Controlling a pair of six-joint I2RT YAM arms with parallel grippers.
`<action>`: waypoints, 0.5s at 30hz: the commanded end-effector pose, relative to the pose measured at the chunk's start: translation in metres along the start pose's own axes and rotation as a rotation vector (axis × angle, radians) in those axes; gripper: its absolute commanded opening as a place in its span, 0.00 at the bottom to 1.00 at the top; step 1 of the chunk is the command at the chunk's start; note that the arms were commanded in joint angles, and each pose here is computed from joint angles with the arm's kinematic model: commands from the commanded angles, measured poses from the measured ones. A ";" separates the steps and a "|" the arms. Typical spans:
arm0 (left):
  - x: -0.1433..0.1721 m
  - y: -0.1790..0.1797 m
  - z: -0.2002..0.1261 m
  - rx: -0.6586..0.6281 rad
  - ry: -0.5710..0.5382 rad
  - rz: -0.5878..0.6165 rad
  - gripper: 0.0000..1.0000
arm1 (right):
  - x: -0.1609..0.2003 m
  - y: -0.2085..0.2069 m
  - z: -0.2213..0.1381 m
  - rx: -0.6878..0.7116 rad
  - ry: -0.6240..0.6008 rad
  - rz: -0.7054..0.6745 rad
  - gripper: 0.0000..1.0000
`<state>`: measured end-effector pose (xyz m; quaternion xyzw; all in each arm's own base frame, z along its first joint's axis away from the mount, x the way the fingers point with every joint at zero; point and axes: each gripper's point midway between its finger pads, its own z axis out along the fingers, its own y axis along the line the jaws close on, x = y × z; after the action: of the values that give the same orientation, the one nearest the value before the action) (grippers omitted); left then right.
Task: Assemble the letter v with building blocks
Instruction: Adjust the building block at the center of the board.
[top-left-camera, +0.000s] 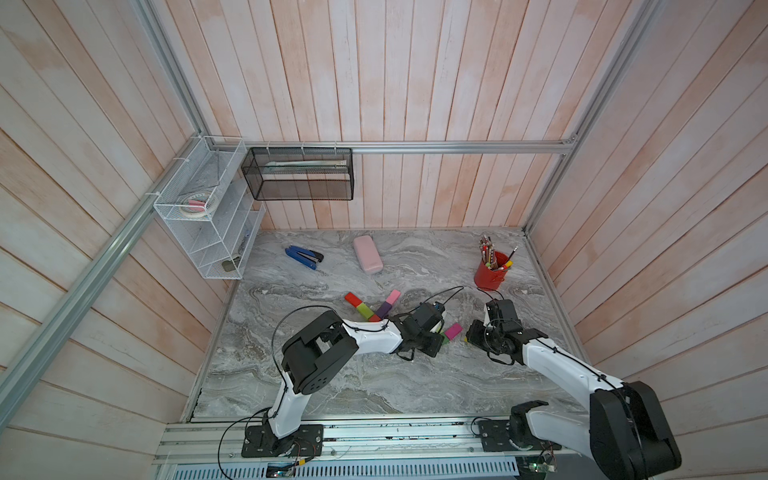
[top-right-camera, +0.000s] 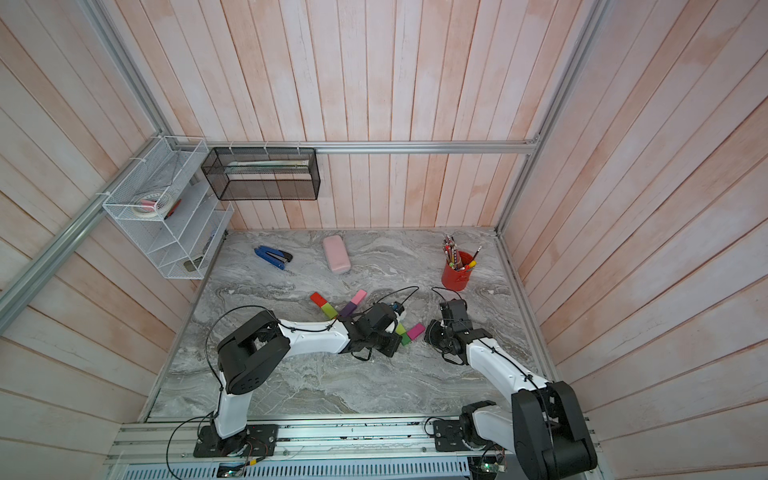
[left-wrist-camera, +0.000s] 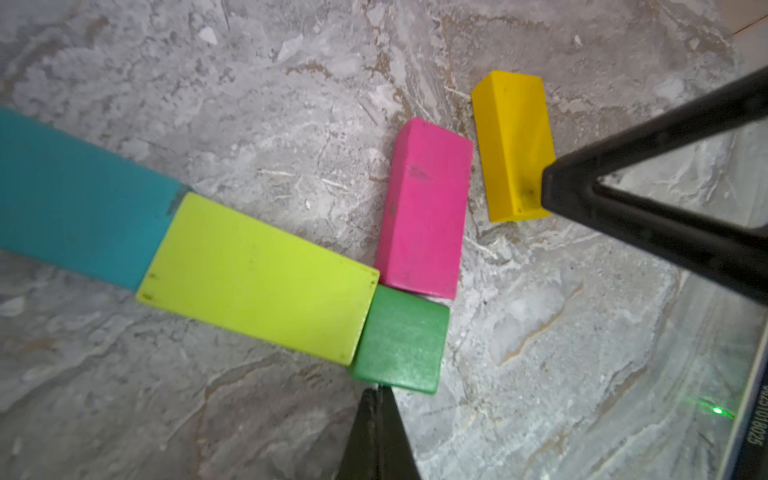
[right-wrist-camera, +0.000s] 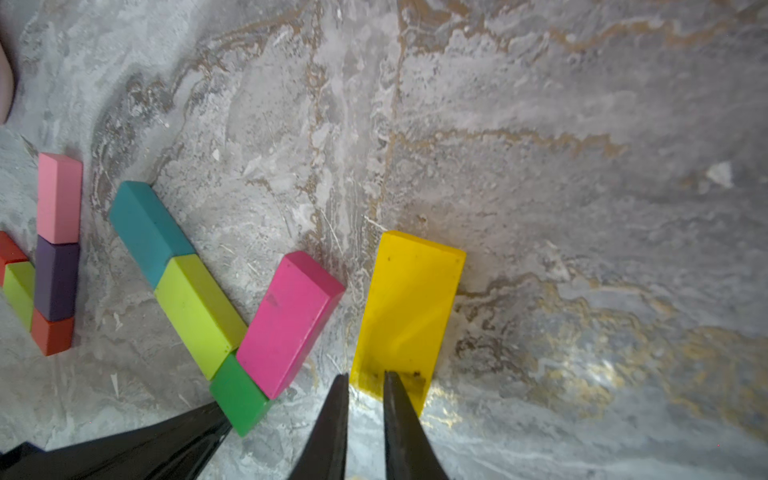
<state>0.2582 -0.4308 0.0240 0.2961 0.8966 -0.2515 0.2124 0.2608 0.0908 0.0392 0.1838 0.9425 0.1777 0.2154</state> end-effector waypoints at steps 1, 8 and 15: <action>0.030 0.026 0.013 -0.087 0.097 -0.028 0.00 | 0.006 0.002 -0.001 -0.012 0.021 0.006 0.19; 0.029 0.026 0.012 -0.092 0.092 -0.033 0.00 | 0.011 0.007 0.005 -0.027 0.040 -0.004 0.19; 0.028 0.029 0.006 -0.111 0.072 -0.042 0.00 | 0.016 0.015 0.008 -0.045 0.050 -0.019 0.19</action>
<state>0.2602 -0.4308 0.0238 0.2891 0.8990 -0.2497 0.2141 0.2573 0.1084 0.0368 0.1643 0.9451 0.1959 0.2037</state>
